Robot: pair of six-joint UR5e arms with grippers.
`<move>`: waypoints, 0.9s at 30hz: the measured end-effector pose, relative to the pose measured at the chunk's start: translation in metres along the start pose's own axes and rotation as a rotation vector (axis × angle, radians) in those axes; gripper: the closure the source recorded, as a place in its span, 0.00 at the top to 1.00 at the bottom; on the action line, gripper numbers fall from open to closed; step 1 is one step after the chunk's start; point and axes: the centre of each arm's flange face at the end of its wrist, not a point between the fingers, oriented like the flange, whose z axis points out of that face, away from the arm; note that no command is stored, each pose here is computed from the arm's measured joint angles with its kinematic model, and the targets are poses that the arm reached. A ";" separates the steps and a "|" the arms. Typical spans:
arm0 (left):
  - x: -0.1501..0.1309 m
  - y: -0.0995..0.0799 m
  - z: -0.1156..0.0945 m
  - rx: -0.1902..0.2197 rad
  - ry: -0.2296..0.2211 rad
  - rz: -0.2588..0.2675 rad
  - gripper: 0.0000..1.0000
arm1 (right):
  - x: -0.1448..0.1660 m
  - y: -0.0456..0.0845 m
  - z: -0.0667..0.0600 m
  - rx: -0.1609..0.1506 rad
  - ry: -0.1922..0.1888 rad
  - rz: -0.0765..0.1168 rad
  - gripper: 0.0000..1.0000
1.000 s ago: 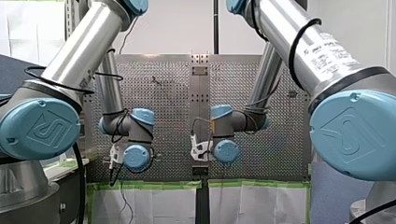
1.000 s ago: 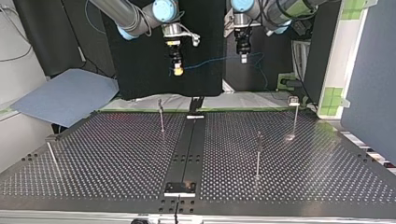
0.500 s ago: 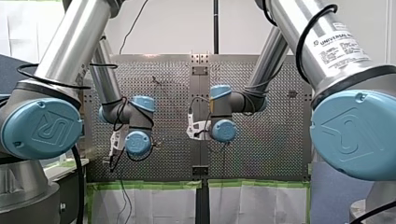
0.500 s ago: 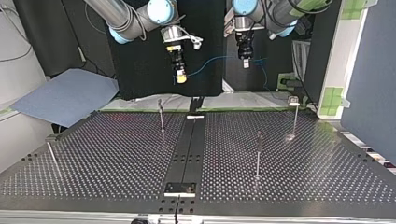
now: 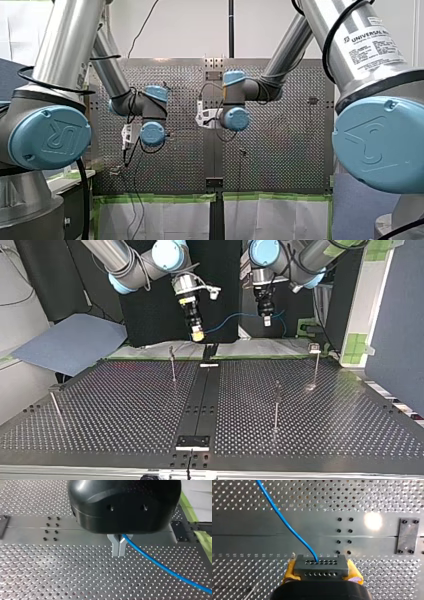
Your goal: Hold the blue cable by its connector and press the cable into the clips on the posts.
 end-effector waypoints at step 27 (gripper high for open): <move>-0.118 0.034 0.056 -0.076 -0.087 -0.098 0.00 | 0.041 -0.014 0.054 0.029 0.015 0.002 0.00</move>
